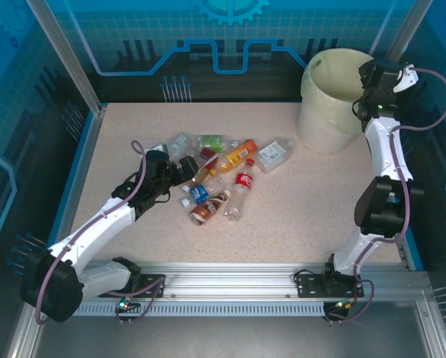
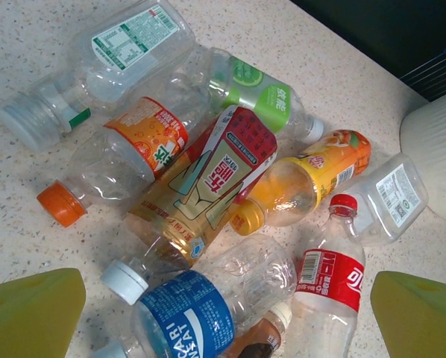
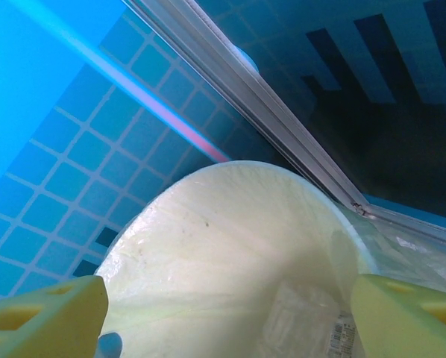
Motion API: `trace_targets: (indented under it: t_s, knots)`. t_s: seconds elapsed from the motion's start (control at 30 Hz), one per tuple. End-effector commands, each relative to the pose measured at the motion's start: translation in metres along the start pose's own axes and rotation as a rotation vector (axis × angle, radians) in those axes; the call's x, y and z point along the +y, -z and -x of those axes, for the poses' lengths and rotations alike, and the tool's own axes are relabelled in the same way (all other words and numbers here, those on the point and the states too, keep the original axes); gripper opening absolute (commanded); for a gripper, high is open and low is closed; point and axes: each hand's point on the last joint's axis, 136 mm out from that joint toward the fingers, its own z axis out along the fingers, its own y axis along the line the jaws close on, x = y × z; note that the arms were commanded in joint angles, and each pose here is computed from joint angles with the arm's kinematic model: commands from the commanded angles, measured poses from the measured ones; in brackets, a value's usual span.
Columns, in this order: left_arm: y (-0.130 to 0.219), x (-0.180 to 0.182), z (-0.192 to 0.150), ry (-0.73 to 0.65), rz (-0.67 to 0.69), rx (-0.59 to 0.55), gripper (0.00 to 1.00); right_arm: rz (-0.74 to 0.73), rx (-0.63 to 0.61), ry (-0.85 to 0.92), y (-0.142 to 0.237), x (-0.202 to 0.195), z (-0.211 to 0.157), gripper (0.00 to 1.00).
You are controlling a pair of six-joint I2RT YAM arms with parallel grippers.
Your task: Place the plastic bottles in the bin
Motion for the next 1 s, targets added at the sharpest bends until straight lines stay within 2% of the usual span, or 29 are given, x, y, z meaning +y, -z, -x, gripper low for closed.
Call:
trace_targets:
  t_s: [0.0, 0.4, 0.73, 0.8, 0.97]
  knots:
    - [0.003, 0.005, 0.005, 0.036, 0.028, -0.016, 0.99, 0.009, 0.066, 0.031, 0.009, 0.002, -0.011, 0.86]
    - [0.006, 0.029, 0.011, 0.132, 0.081, -0.026, 0.99, 0.160, 0.096, 0.080, 0.054, 0.035, -0.006, 0.89]
    - [0.008, 0.050, 0.016, 0.172, 0.144, -0.020, 0.99, 0.311, 0.216, 0.193, 0.118, 0.053, -0.036, 0.95]
    - [0.006, 0.055, 0.018, 0.182, 0.156, -0.015, 0.99, 0.328, 0.248, 0.226, 0.132, 0.051, -0.043, 1.00]
    - [-0.004, 0.062, 0.023, 0.176, 0.162, 0.031, 0.99, 0.373, 0.300, 0.298, 0.164, 0.042, -0.064, 1.00]
